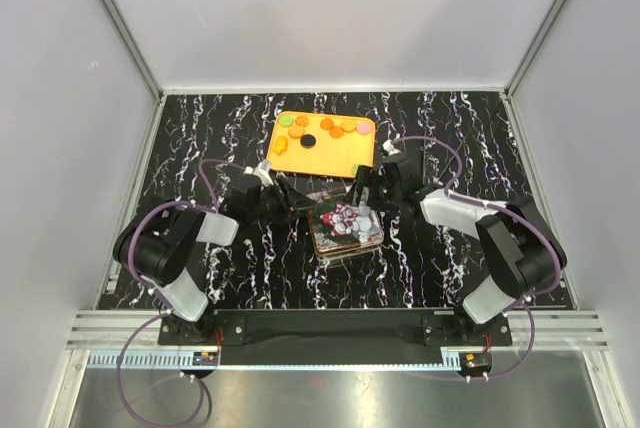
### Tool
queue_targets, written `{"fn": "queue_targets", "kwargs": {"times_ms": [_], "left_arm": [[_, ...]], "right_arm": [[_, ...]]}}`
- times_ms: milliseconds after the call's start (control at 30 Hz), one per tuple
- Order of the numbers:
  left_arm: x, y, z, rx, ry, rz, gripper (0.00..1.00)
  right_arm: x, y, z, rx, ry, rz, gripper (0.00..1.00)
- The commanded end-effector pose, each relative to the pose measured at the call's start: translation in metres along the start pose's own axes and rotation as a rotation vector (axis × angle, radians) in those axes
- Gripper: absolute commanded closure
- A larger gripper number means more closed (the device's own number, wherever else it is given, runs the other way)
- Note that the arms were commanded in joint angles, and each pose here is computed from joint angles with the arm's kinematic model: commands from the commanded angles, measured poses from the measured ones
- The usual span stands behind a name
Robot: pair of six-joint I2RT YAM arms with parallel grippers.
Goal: Pack the cookies
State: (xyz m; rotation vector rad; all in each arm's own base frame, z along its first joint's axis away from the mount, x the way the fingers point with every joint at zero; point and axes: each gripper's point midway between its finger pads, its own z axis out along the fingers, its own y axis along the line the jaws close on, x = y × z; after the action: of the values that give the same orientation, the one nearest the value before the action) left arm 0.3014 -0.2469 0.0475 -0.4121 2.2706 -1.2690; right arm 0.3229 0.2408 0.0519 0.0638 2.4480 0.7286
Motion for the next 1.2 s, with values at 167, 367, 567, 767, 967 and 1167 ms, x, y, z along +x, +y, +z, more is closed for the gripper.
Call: {"fn": "queue_targets", "kwargs": {"times_ms": [167,367,567,767,967,1167], "left_arm": [[0.023,0.036,-0.003,-0.212,0.103,0.044,0.67],[0.011,0.028,-0.004,-0.239,0.095,0.092,0.68],[-0.011,0.007,-0.008,-0.270,0.073,0.181,0.64],[-0.028,-0.015,-0.023,-0.294,0.047,0.254,0.50],[-0.052,-0.054,-0.040,-0.286,0.003,0.336,0.34],[-0.067,-0.095,-0.076,-0.257,-0.061,0.418,0.27]], "right_arm": [[0.055,0.000,-0.024,-0.050,0.099,0.068,0.25],[0.056,0.000,-0.035,-0.057,0.073,0.082,0.42],[0.049,-0.001,-0.039,-0.033,0.047,0.081,0.44],[0.031,-0.002,-0.051,0.029,0.021,0.060,0.14],[0.004,0.000,-0.067,0.044,-0.019,0.046,0.02],[-0.025,0.014,-0.095,0.015,-0.104,0.026,0.00]]}}
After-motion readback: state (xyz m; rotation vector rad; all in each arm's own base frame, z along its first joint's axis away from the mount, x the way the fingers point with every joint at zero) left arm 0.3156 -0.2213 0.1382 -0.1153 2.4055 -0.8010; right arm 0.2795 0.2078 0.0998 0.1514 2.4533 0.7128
